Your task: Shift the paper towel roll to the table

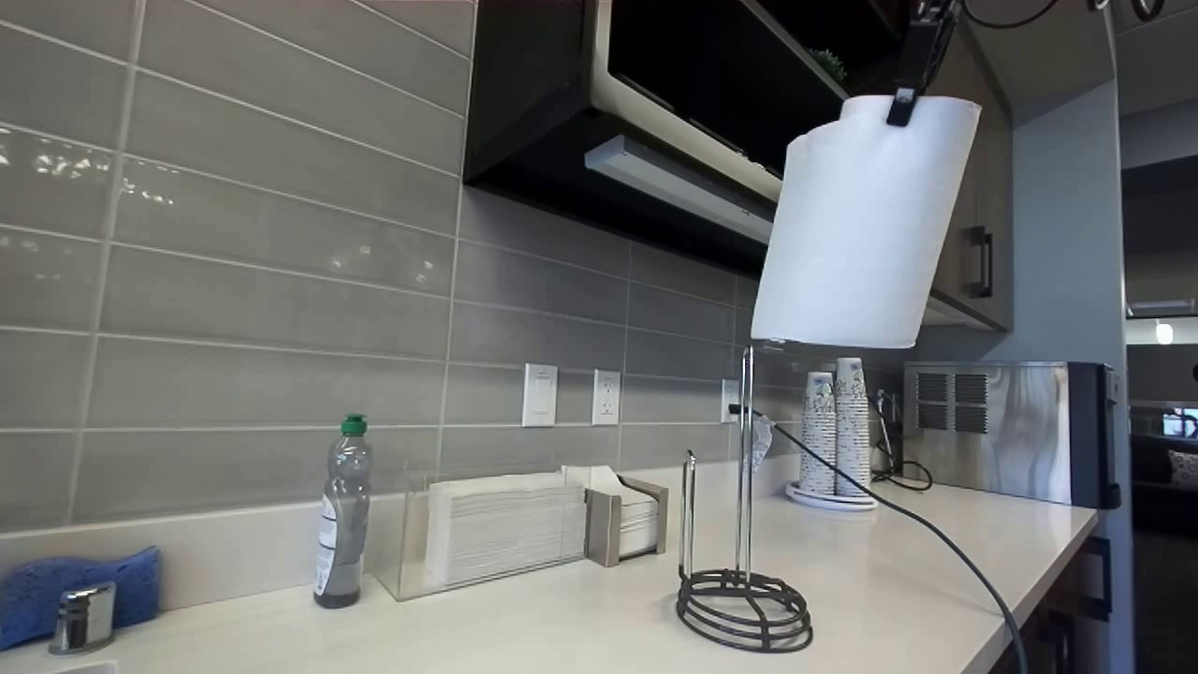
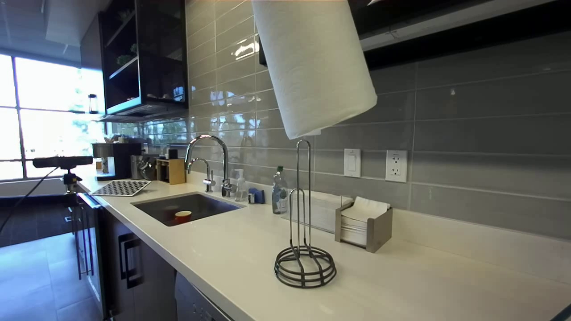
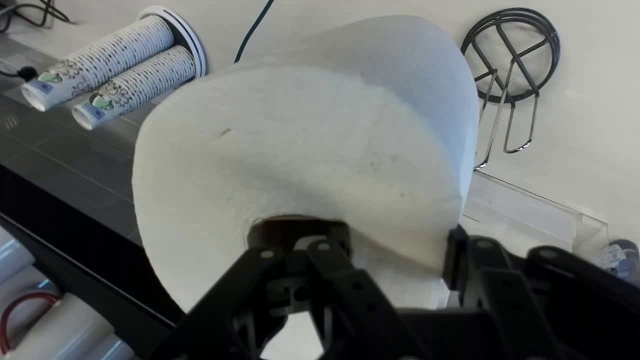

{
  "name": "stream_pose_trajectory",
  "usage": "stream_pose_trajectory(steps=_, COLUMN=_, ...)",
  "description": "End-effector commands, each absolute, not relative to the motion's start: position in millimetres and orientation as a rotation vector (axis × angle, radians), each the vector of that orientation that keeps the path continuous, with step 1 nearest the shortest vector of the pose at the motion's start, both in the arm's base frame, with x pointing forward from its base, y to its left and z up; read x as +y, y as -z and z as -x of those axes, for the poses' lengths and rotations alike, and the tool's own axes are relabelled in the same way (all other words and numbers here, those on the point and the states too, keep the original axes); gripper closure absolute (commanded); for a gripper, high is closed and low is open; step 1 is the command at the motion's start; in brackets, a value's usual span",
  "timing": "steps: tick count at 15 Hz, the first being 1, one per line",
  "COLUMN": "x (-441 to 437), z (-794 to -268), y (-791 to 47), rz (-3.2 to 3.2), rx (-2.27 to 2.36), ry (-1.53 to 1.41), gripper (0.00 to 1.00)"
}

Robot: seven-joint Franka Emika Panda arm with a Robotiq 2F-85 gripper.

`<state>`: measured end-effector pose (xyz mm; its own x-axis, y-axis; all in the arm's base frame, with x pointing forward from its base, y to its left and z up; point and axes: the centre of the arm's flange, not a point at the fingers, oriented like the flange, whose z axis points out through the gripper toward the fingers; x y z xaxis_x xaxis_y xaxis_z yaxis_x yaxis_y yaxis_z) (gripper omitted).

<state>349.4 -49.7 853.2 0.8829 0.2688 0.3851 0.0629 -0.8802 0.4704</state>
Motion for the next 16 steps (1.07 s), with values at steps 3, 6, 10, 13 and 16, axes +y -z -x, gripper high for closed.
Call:
stream_pose_trajectory(steps=3, x=-104, z=-350, y=-833, rz=-2.707, rx=0.015, ry=-0.623, gripper=0.82)
stream_pose_trajectory(steps=6, x=-121, z=-353, y=-814, rz=-2.769, rx=-0.072, ry=-0.599, gripper=0.82)
stream_pose_trajectory(steps=10, x=-132, z=-359, y=-785, rz=-2.831, rx=-0.182, ry=-0.558, gripper=0.82)
stream_pose_trajectory(steps=13, x=-138, z=-364, y=-755, rz=-2.854, rx=-0.261, ry=-0.504, gripper=0.82)
stream_pose_trajectory(steps=16, x=-147, z=-370, y=-726, rz=-2.869, rx=-0.331, ry=-0.480, gripper=0.82)
